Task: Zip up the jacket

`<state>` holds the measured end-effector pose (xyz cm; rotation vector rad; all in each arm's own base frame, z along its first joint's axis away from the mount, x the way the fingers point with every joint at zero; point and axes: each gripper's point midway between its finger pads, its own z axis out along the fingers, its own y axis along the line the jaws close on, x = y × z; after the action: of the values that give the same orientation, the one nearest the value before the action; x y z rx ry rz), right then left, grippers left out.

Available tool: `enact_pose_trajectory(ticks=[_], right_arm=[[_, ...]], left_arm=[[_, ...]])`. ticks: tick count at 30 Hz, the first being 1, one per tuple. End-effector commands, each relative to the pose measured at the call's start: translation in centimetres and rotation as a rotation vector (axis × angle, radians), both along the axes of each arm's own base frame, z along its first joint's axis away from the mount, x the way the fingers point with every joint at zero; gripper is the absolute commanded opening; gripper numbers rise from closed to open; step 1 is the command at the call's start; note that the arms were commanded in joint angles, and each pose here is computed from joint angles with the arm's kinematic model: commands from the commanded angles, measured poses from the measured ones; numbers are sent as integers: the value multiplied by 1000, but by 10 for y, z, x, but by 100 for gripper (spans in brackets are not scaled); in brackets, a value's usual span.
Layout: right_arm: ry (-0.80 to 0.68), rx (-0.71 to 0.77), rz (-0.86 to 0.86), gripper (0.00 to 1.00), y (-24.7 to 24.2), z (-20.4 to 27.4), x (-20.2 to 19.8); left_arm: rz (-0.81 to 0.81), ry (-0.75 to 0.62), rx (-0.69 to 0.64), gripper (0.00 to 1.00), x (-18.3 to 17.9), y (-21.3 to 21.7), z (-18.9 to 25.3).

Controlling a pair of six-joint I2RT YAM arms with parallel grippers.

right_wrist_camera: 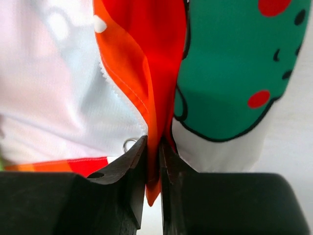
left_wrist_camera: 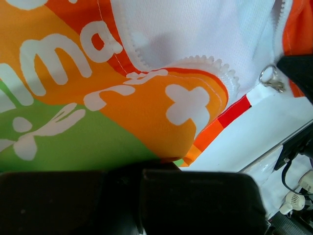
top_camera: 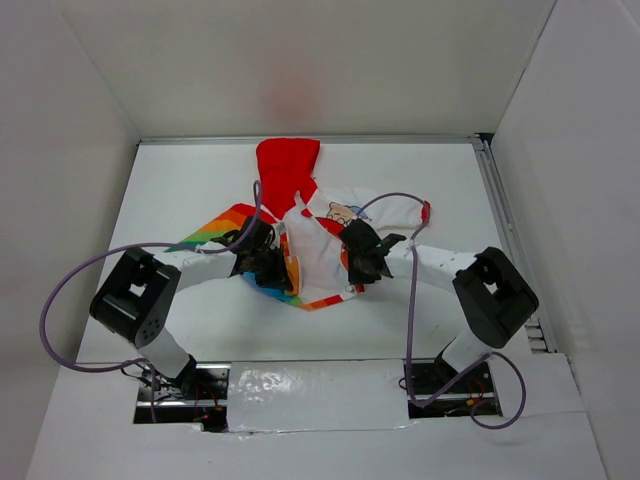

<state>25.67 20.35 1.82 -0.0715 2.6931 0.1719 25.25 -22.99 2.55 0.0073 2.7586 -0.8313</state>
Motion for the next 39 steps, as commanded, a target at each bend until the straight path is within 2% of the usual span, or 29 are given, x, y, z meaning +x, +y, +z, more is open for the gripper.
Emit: enact_pose_trajectory(ticks=[1,3,6,8,18,22,26,31,36,37,39], right_arm=[[-110,85,-4,21,8,37,13],[-145,91,-13,19,4,49,16],[-161,105,-41,7,-1,56,17],[-175,119,-56,5,-4,61,19],[-278,165,-182,11,-38,88,30],[-266,167,-220,13,-54,82,25],[-231,227,-189,14,-52,75,16],[-202,224,-183,25,-55,70,13],[-164,250,-160,23,-52,60,4],[-150,251,-153,18,-51,55,1],[-154,267,-131,15,-47,53,1]], left_arm=[[7,-22,18,0,4,5,1],[11,-24,21,0,4,6,1],[18,-18,26,0,5,9,-1],[21,-16,27,0,5,10,-2],[70,12,57,0,5,24,-10],[94,27,63,0,7,31,-15],[98,37,53,0,9,31,-14],[107,45,47,0,10,33,-14],[112,51,44,0,11,34,-14],[112,51,44,0,10,34,-14],[110,46,44,0,11,34,-13]])
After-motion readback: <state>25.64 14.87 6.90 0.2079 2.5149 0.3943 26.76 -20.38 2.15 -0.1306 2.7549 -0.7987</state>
